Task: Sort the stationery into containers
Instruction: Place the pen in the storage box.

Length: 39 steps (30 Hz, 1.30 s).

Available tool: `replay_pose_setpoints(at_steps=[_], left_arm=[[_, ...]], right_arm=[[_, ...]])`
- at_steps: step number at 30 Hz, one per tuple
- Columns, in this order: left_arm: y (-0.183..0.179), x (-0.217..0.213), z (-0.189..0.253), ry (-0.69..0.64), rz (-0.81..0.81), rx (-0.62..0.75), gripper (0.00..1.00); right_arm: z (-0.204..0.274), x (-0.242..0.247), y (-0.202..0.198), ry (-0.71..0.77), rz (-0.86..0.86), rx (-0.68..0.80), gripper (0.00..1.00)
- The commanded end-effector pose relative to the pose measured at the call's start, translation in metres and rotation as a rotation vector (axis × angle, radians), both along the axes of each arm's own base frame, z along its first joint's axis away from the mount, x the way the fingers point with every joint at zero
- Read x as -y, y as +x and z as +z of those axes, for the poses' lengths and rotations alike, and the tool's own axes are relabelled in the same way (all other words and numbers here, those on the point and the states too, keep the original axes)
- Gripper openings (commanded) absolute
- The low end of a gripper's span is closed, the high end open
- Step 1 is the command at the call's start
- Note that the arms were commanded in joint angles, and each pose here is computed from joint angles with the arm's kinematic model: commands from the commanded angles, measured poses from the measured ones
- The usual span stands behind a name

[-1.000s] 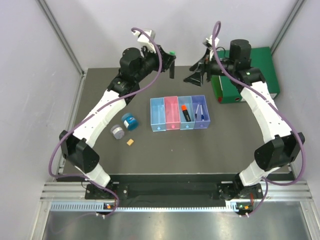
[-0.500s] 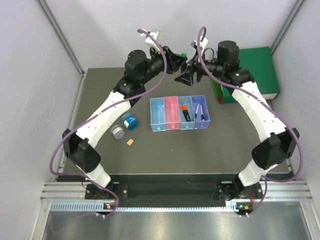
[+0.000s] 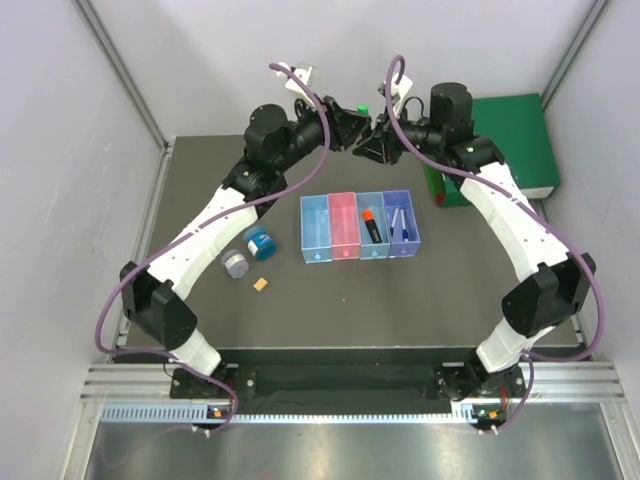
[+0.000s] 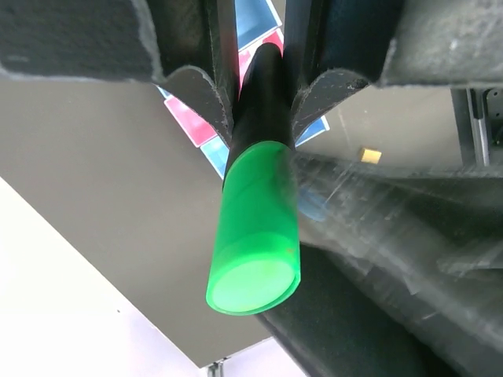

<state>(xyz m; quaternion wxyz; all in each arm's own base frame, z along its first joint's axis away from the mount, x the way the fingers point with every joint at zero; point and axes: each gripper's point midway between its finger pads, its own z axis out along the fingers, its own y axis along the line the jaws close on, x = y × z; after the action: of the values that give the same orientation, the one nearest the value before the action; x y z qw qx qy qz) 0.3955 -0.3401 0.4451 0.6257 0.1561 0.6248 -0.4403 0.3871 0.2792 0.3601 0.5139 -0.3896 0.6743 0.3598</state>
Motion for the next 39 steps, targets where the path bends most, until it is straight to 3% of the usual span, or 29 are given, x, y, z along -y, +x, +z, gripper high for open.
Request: replay_pose_setpoints(at_steps=[1, 2, 3, 11, 18, 24, 27, 32, 39], left_arm=[[-0.025, -0.005, 0.018, -0.004, -0.044, 0.073, 0.71], [-0.025, -0.007, 0.017, 0.006, -0.034, 0.079, 0.92], [-0.023, -0.01, 0.006, 0.03, -0.02, 0.063, 0.99], [-0.011, -0.068, -0.031, 0.194, 0.16, 0.081, 0.99], [-0.003, -0.144, -0.102, 0.492, 0.306, 0.139, 0.99], [-0.031, -0.171, -0.189, 0.88, 0.137, 0.202, 0.99], [-0.054, -0.176, -0.223, 0.996, 0.024, 0.23, 0.99], [-0.08, -0.185, -0.248, 1.07, -0.053, 0.236, 0.99], [-0.091, -0.2, -0.262, 1.141, -0.037, 0.263, 0.99]], right_arm=[[0.037, 0.001, -0.006, 0.029, -0.002, 0.122, 0.0], [0.035, 0.001, -0.007, 0.025, -0.003, 0.117, 0.0], [0.03, 0.002, -0.009, 0.019, -0.002, 0.108, 0.0], [-0.021, 0.014, -0.013, -0.05, -0.016, -0.008, 0.0], [-0.103, 0.032, 0.002, -0.131, -0.009, -0.246, 0.0], [-0.141, 0.033, 0.011, -0.145, 0.005, -0.347, 0.0], [-0.16, 0.031, 0.007, -0.156, 0.029, -0.41, 0.0], [-0.187, 0.032, -0.002, -0.184, 0.068, -0.484, 0.0], [-0.234, 0.037, -0.028, -0.215, 0.112, -0.619, 0.0]])
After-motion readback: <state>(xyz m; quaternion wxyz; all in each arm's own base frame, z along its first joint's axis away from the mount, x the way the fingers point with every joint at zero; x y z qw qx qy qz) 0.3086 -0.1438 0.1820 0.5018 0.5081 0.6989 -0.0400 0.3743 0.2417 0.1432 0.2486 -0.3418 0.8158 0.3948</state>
